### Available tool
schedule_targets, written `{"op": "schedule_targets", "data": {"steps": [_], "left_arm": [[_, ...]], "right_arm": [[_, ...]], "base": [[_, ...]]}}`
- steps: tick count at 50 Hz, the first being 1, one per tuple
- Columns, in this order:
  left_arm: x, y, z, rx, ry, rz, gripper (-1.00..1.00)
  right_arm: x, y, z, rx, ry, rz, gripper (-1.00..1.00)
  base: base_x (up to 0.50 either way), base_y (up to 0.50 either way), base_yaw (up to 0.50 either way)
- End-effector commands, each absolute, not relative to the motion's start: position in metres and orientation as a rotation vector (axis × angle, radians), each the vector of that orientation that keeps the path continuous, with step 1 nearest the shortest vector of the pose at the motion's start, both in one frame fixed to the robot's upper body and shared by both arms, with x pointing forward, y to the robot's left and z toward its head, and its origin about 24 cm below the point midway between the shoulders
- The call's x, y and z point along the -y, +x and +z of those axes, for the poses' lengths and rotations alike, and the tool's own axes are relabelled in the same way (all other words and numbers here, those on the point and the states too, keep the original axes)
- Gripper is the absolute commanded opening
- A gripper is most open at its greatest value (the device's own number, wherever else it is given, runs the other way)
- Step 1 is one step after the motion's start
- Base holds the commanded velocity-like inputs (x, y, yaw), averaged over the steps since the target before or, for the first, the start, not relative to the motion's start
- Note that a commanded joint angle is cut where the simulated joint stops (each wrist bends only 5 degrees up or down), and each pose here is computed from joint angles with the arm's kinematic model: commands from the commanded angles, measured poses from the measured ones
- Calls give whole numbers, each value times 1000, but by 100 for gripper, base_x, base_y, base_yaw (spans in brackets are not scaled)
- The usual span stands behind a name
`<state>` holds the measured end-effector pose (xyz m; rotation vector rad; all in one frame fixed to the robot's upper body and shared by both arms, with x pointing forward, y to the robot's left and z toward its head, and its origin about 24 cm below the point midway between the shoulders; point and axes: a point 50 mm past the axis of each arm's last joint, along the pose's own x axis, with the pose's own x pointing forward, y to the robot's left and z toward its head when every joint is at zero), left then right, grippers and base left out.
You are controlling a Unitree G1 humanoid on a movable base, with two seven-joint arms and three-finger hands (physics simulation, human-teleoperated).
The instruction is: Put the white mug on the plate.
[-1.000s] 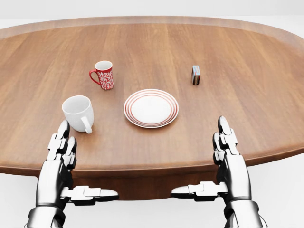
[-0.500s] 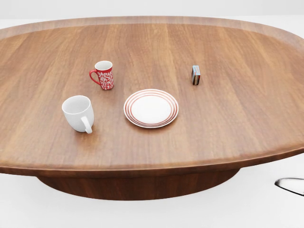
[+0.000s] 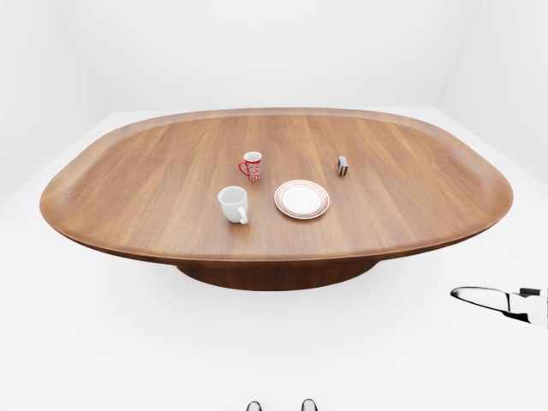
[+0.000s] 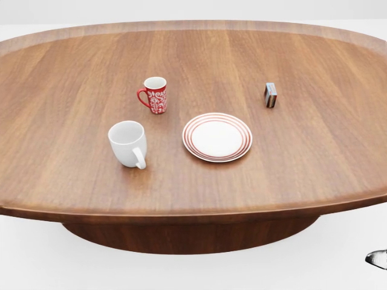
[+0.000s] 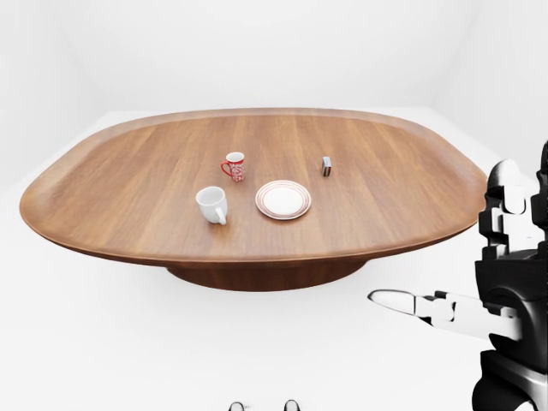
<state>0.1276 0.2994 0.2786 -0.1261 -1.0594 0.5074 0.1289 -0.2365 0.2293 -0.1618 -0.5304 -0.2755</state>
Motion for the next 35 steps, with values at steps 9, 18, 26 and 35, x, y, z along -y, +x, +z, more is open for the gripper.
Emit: {"op": "schedule_targets", "data": {"steps": [9, 18, 26, 35], "left_arm": [[-299, 118, 286, 1098, -175, 492, 100], [-299, 119, 286, 1093, -192, 488, 100], [-298, 119, 287, 1093, -222, 473, 100], [-297, 120, 287, 1089, -216, 470, 100]], "right_arm": [[231, 129, 228, 521, -172, -251, 100], [231, 129, 228, 512, -171, -247, 100], [230, 129, 226, 515, -166, -238, 100], [230, 130, 227, 502, -160, -240, 100]], "base": [[0, 50, 0], [0, 50, 0], [0, 50, 0], [1, 42, 0]]}}
